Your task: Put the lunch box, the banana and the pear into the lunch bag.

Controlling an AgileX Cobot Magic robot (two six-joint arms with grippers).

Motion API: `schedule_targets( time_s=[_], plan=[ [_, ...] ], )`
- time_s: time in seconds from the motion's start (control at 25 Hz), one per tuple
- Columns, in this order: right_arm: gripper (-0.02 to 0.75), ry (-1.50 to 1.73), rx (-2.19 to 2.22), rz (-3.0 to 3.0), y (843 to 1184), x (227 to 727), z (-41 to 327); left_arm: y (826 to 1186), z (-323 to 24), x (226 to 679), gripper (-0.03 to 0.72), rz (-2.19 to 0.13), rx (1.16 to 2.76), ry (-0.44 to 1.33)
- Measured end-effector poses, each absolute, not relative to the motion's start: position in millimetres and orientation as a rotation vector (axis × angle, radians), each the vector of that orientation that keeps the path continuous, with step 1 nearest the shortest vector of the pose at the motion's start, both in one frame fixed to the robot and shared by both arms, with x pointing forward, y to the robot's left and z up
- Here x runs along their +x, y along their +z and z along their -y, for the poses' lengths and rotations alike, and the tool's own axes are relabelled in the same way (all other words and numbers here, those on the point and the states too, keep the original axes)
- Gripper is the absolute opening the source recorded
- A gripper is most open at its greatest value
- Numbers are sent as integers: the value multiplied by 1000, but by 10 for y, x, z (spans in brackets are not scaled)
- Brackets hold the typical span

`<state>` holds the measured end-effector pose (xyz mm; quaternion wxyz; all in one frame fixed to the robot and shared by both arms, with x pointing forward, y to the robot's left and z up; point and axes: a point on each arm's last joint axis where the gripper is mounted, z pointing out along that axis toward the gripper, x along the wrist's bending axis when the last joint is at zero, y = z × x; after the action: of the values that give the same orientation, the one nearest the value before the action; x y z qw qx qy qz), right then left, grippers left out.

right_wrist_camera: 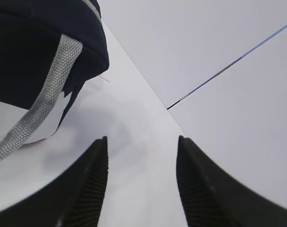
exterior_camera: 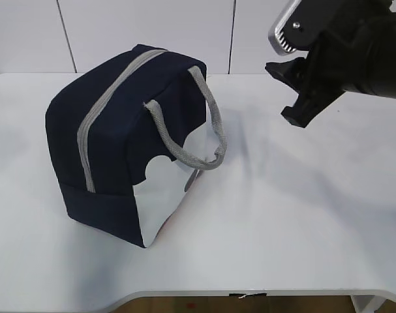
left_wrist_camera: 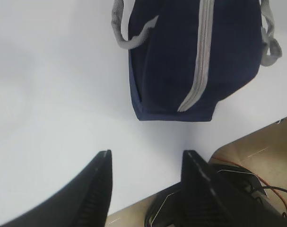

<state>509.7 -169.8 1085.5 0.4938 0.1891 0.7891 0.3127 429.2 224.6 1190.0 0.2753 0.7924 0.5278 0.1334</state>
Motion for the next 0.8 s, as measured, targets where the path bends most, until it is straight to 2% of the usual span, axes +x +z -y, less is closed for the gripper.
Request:
schedule_targets(
  time_s=[0.32,0.8],
  plan=[
    [386,767,474,-1914,10853,5097,1699,11780,-2440,3761,360,-1400,2107,400],
    [386,754,478,-1936,10778,5076,1710,11497,-2699,3025,312,-1344,2037,472]
  ],
)
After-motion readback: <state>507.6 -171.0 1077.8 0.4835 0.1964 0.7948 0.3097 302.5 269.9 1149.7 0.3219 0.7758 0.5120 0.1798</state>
